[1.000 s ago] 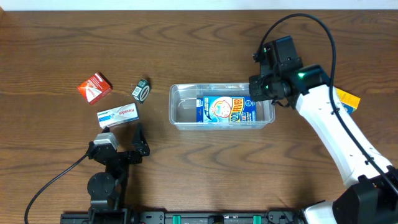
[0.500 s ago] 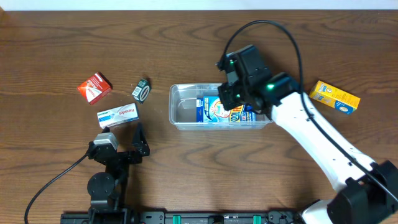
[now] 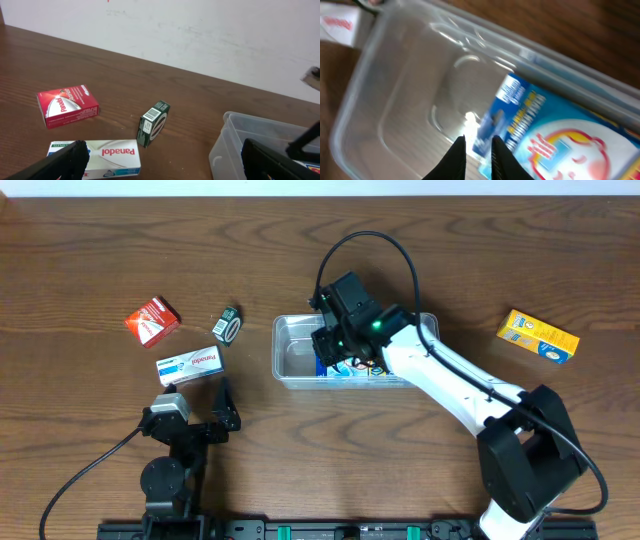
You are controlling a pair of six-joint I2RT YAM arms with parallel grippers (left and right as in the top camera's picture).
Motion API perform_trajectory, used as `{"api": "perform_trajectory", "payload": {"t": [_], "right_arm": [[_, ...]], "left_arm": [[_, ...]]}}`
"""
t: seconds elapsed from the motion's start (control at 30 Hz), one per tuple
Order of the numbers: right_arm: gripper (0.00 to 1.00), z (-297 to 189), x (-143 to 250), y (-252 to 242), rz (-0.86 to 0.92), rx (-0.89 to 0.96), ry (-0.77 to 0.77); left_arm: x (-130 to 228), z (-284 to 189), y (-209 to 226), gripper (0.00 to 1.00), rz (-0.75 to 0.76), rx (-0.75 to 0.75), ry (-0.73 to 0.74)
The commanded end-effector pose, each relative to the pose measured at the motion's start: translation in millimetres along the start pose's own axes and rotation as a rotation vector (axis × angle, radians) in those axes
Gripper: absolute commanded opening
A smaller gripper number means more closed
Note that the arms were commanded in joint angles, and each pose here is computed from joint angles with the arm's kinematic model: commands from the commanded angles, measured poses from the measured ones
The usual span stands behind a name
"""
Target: Pack container
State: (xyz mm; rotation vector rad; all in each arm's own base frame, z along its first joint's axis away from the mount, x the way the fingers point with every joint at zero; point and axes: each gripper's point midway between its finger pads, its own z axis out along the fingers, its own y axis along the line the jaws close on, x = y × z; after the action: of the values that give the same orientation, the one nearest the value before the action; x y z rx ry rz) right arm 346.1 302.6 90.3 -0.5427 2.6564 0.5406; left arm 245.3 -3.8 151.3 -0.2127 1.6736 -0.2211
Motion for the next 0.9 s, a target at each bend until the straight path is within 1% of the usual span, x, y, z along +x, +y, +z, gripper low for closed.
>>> {"api": "perform_trajectory", "payload": {"t": [0.0,0.07,0.23,0.5,0.7,0.87], "right_arm": [[0.19,4.7,-2.6,13.6,0.115,-0.034,-0.014],[0.21,6.0,-6.3,18.4,0.161,-0.045,-0.029],[0.22,10.7,-7.9,18.8,0.266,-0.039,-0.038],[0.2,31.6,9.0,12.7,0.324,-0.019,0.03],[0.24,38.1,13.1,10.0,0.326,-0.01,0.045],[0.33,46.1,18.6,6.6,0.338,0.002,0.064]], "left_arm": [[16.5,1.0,1.7,0.98,0.013,0.001,0.054],[16.5,1.0,1.7,0.98,0.013,0.001,0.054],[16.5,1.0,1.7,0.98,0.013,0.001,0.054],[16.5,1.0,1.7,0.98,0.013,0.001,0.054],[16.5,1.0,1.7,0.98,0.013,0.001,0.054],[16.5,1.0,1.7,0.98,0.013,0.001,0.054]]}}
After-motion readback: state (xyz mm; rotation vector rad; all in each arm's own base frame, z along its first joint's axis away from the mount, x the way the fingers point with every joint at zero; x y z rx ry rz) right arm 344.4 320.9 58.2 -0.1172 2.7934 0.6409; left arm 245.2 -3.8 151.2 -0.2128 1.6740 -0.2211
